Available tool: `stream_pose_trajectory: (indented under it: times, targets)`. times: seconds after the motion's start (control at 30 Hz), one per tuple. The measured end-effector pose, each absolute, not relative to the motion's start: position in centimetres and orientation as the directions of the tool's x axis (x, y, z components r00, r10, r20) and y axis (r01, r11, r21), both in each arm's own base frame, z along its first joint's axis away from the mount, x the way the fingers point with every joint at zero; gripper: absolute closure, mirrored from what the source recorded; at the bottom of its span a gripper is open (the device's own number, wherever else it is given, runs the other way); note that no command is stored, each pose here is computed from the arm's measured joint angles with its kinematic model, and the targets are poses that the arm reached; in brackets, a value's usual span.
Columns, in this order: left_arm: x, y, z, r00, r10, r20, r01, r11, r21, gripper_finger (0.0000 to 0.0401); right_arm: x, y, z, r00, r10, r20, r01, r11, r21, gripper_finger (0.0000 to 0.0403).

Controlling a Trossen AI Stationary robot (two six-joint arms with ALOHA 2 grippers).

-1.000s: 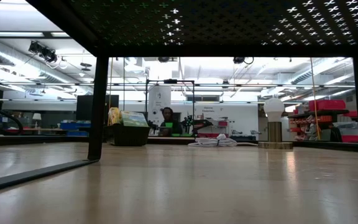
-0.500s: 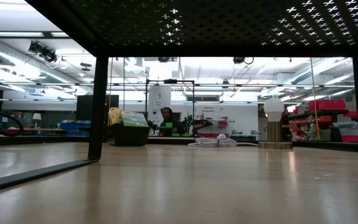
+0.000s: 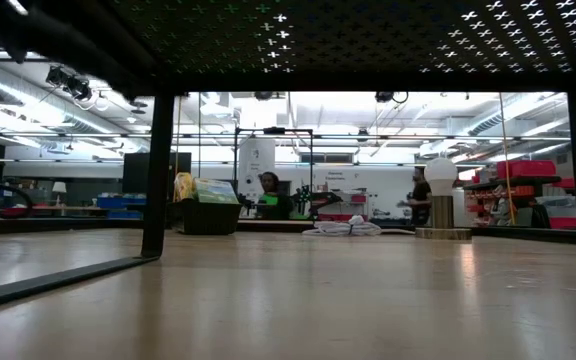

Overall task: Pick & Place Office Desk Supplies
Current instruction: Put the black bin on the shelf

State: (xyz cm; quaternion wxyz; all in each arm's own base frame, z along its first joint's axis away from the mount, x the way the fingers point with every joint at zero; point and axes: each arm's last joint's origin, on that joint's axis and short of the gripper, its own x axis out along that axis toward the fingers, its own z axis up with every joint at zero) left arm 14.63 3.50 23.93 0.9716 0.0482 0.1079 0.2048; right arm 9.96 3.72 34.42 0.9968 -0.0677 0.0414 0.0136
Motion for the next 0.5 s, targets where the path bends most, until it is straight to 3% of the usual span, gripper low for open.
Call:
stream_pose_trajectory:
  times: [0.27, 0.5]
  targets:
    - [15.9, 8.0, 20.1, 0.714, 0.566, -0.412, -0.549, 0.818, 0.172, 0.0394, 11.1, 2.8, 33.2, 0.958, -0.230, -0.171, 0.199, 0.963, -0.179, 0.0324]
    - [18.6, 10.6, 19.4, 0.630, 0.557, -0.541, -0.523, 0.819, 0.235, 0.0359, 12.2, 1.8, 32.4, 0.909, -0.345, -0.232, 0.296, 0.929, -0.223, 0.0228]
